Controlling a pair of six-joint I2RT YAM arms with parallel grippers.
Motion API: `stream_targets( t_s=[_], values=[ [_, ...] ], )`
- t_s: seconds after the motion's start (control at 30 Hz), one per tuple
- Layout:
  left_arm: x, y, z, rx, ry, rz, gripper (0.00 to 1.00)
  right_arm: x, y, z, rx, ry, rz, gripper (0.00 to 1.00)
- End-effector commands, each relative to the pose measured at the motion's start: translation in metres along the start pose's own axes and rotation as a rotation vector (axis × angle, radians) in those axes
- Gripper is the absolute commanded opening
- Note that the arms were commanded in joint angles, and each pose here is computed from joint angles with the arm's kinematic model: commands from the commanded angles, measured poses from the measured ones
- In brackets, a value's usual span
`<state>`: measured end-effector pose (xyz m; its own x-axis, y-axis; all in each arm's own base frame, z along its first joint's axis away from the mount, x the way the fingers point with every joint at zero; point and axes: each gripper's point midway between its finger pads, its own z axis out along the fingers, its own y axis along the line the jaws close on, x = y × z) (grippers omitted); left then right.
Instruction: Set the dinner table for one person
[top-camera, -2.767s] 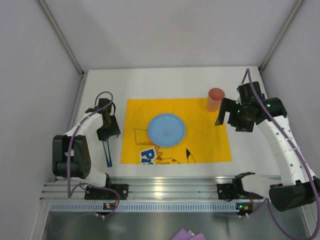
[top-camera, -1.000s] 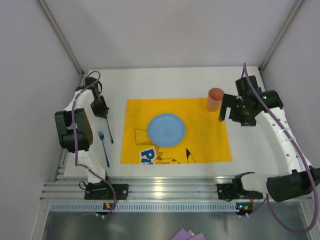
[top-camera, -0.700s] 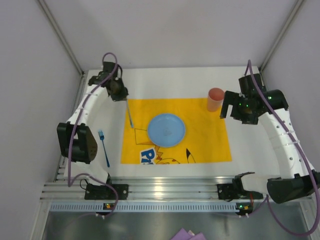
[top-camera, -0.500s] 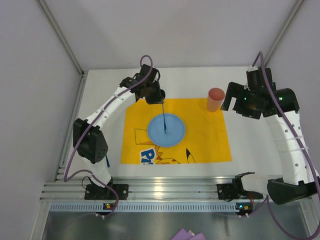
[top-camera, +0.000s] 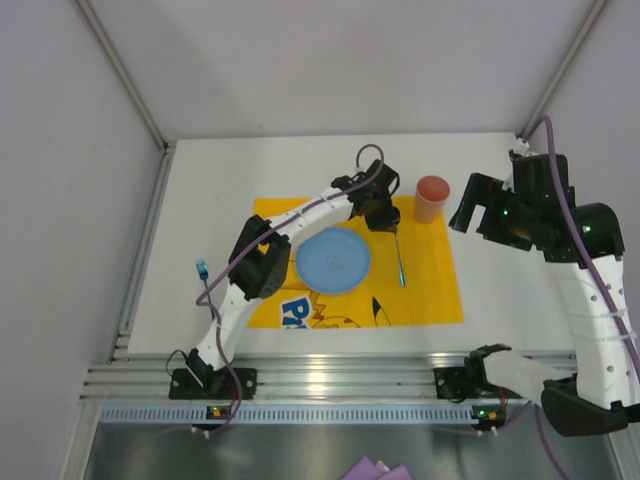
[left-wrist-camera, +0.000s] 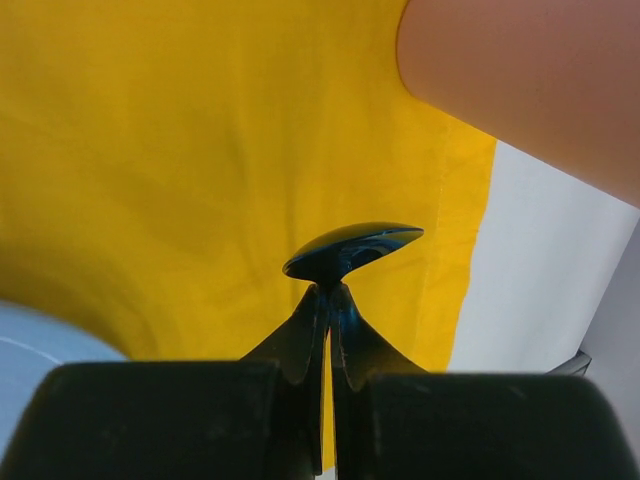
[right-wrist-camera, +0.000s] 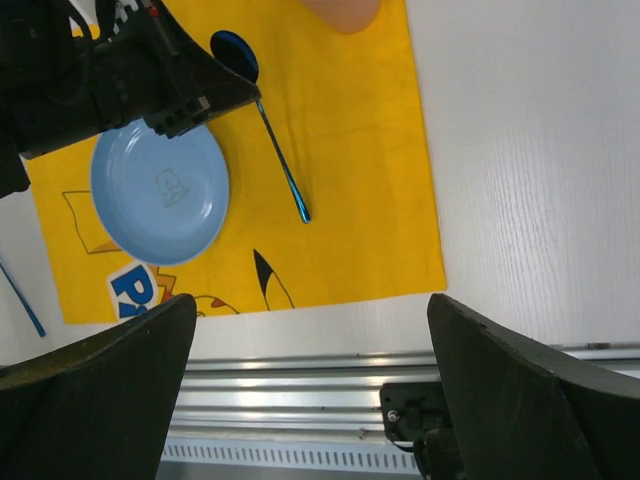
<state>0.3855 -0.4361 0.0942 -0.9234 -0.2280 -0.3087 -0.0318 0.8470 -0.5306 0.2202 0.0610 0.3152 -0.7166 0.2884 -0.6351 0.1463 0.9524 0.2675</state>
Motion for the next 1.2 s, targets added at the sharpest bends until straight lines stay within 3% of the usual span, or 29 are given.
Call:
stream_targets(
  t_s=[0.0, 0.2, 0.37, 0.43, 0.47, 0.53, 0.67, 0.7, 0.73, 0.8, 0.83, 0.87, 0.93, 0.97, 1.0, 1.1, 1.17],
  values=[
    [-0.012, -0.042, -0.004, 0.117, -0.044, -0.034, 0.0, 0.035, -0.027, -0.013, 0.092, 0.107, -0.032, 1.0],
    [0.013, -0.038, 0.026, 0.113, 0.013, -0.008, 0.01, 0.04, -0.032, -0.008, 0.108, 0.126, -0.061, 1.0],
    [0.006, -0.056, 0.018, 0.17, -0.019, 0.049, 0.3, 0.043, -0.027, -0.002, 0.08, 0.142, -0.066, 1.0],
    [-0.003, -0.063, 0.008, 0.178, -0.042, 0.078, 0.44, 0.043, -0.023, 0.001, 0.064, 0.151, -0.066, 1.0],
    [-0.008, -0.067, 0.0, 0.181, -0.057, 0.084, 0.57, 0.042, -0.021, 0.001, 0.06, 0.152, -0.068, 1.0],
    [-0.013, -0.072, -0.017, 0.178, -0.077, 0.107, 0.61, 0.039, -0.018, 0.002, 0.051, 0.15, -0.072, 1.0],
    [-0.042, -0.071, -0.095, 0.118, -0.21, 0.167, 0.63, 0.035, -0.013, 0.0, 0.032, 0.142, -0.073, 1.0],
    [-0.045, -0.053, -0.106, 0.065, -0.221, 0.185, 0.63, 0.034, -0.011, -0.001, 0.025, 0.139, -0.073, 1.0],
    [-0.058, -0.04, -0.148, 0.013, -0.296, 0.178, 0.64, 0.034, -0.01, -0.002, 0.019, 0.138, -0.074, 1.0],
    [-0.054, 0.031, -0.155, -0.134, -0.261, 0.162, 0.66, 0.033, -0.008, -0.004, 0.007, 0.132, -0.074, 1.0],
    [-0.055, 0.051, -0.188, -0.146, -0.282, 0.142, 0.65, 0.034, -0.007, -0.004, 0.002, 0.136, -0.073, 1.0],
    [-0.033, 0.11, -0.178, -0.27, -0.202, 0.119, 0.65, 0.034, -0.005, -0.004, -0.01, 0.132, -0.071, 1.0],
    [-0.038, 0.185, -0.213, -0.386, -0.211, 0.019, 0.64, 0.035, -0.003, -0.003, -0.017, 0.137, -0.07, 1.0],
    [-0.009, 0.237, -0.213, -0.485, -0.126, -0.024, 0.63, 0.035, -0.003, -0.002, -0.016, 0.138, -0.068, 1.0],
    [-0.012, 0.278, -0.228, -0.555, -0.133, -0.079, 0.62, 0.037, 0.001, -0.003, -0.041, 0.148, -0.067, 1.0],
    [0.02, 0.352, -0.261, -0.721, -0.109, -0.125, 0.62, 0.039, 0.005, 0.0, -0.056, 0.159, -0.068, 1.0],
    [0.034, 0.368, -0.267, -0.746, -0.076, -0.17, 0.62, 0.04, 0.008, 0.003, -0.059, 0.17, -0.071, 1.0]
  ],
)
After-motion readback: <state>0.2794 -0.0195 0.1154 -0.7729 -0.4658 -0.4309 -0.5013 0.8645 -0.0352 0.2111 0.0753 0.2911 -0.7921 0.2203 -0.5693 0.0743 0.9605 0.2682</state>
